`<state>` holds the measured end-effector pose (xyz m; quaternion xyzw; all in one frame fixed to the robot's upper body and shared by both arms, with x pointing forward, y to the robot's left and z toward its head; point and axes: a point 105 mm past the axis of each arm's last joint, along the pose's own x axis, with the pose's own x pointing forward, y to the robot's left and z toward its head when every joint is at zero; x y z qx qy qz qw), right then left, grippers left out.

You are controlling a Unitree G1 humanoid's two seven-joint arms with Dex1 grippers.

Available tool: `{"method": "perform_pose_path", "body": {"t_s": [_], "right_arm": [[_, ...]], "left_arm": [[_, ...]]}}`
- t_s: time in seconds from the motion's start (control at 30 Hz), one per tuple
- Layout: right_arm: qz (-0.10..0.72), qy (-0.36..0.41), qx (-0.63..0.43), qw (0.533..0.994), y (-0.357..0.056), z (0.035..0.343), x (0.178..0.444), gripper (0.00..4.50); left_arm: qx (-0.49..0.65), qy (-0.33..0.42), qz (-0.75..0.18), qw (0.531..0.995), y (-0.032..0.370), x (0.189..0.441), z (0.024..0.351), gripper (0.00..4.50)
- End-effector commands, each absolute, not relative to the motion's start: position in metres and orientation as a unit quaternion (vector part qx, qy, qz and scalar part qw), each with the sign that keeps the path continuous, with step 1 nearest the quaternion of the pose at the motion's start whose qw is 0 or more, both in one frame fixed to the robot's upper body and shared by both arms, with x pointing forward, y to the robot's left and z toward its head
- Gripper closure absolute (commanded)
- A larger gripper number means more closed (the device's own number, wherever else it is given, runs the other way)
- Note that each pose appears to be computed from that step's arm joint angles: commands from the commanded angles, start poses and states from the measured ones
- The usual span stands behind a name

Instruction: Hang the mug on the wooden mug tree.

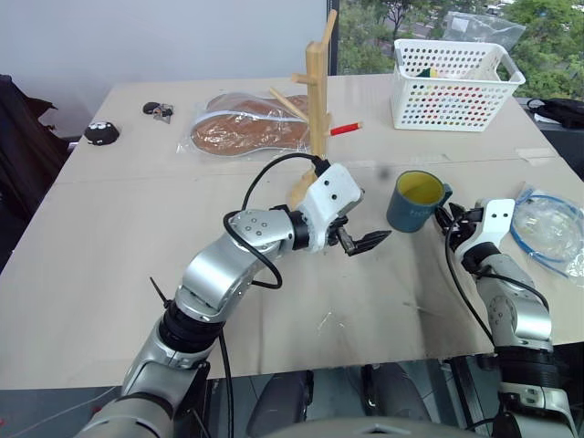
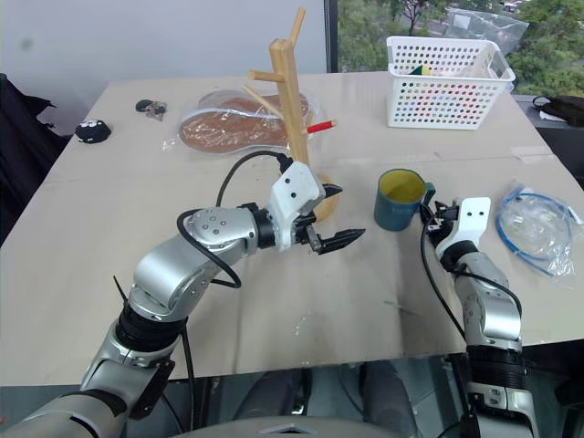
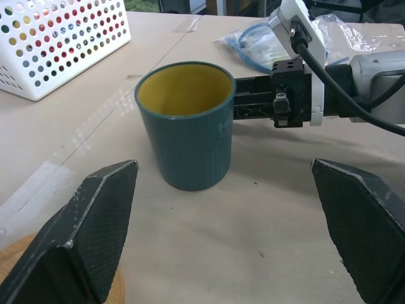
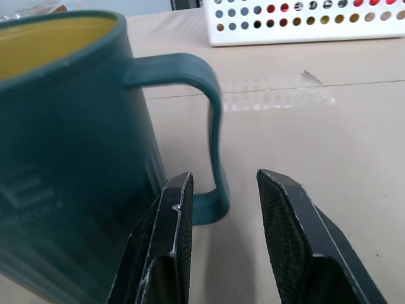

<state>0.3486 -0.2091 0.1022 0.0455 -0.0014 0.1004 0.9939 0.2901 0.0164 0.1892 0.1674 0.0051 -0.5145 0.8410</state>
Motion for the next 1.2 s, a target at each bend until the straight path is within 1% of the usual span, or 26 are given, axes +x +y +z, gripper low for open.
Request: {"method": "perform_pose_path", "body": {"t_s": [0.03, 0.2, 0.37, 0.4, 0.43, 0.5, 0.53, 0.67, 0.77, 0.83, 0.9, 1.0, 1.07, 1.2], "right_arm": [[0.123, -0.025, 0.026, 0.992, -0.212, 0.116, 0.353, 2.99], [0.149, -0.027, 0.023, 0.988, -0.218, 0.116, 0.367, 2.99], [0.190, -0.040, 0.042, 0.980, -0.212, 0.122, 0.376, 2.99], [0.198, -0.037, 0.046, 0.978, -0.210, 0.122, 0.377, 3.36], [0.203, -0.039, 0.046, 0.977, -0.209, 0.122, 0.378, 3.53], [0.212, -0.038, 0.047, 0.975, -0.207, 0.122, 0.378, 4.32], [0.215, -0.037, 0.046, 0.975, -0.206, 0.122, 0.378, 4.48], [0.218, -0.039, 0.041, 0.974, -0.207, 0.123, 0.376, 4.48], [0.226, -0.044, 0.029, 0.973, -0.208, 0.131, 0.373, 4.48], [0.252, -0.047, -0.001, 0.967, -0.204, 0.144, 0.371, 4.48], [0.293, -0.053, -0.045, 0.953, -0.194, 0.165, 0.370, 4.48], [0.339, -0.059, -0.092, 0.934, -0.186, 0.191, 0.368, 4.48], [0.385, -0.067, -0.142, 0.910, -0.179, 0.213, 0.369, 4.48], [0.479, -0.077, -0.253, 0.837, -0.156, 0.260, 0.377, 4.48]], "left_arm": [[0.174, -0.029, -0.510, 0.842, 0.018, 0.288, 0.203, 0.00], [0.177, -0.031, -0.513, 0.839, 0.017, 0.286, 0.204, 0.00], [0.176, -0.032, -0.518, 0.837, 0.015, 0.283, 0.204, 0.00], [0.177, -0.032, -0.519, 0.836, 0.015, 0.283, 0.204, 0.00], [0.178, -0.032, -0.519, 0.835, 0.015, 0.283, 0.204, 0.00], [0.179, -0.031, -0.518, 0.836, 0.015, 0.283, 0.204, 0.00], [0.180, -0.031, -0.517, 0.837, 0.016, 0.283, 0.204, 0.00], [0.177, -0.032, -0.509, 0.842, 0.018, 0.284, 0.204, 0.00], [0.166, -0.040, -0.503, 0.847, 0.022, 0.281, 0.204, 0.00], [0.153, -0.056, -0.494, 0.854, 0.026, 0.278, 0.204, 0.00], [0.099, -0.095, -0.478, 0.868, 0.035, 0.274, 0.211, 0.00], [0.059, -0.138, -0.448, 0.882, 0.052, 0.266, 0.215, 0.00], [0.047, -0.170, -0.407, 0.896, 0.066, 0.264, 0.216, 0.00], [0.017, -0.247, -0.331, 0.910, 0.087, 0.250, 0.225, 0.00]]}}
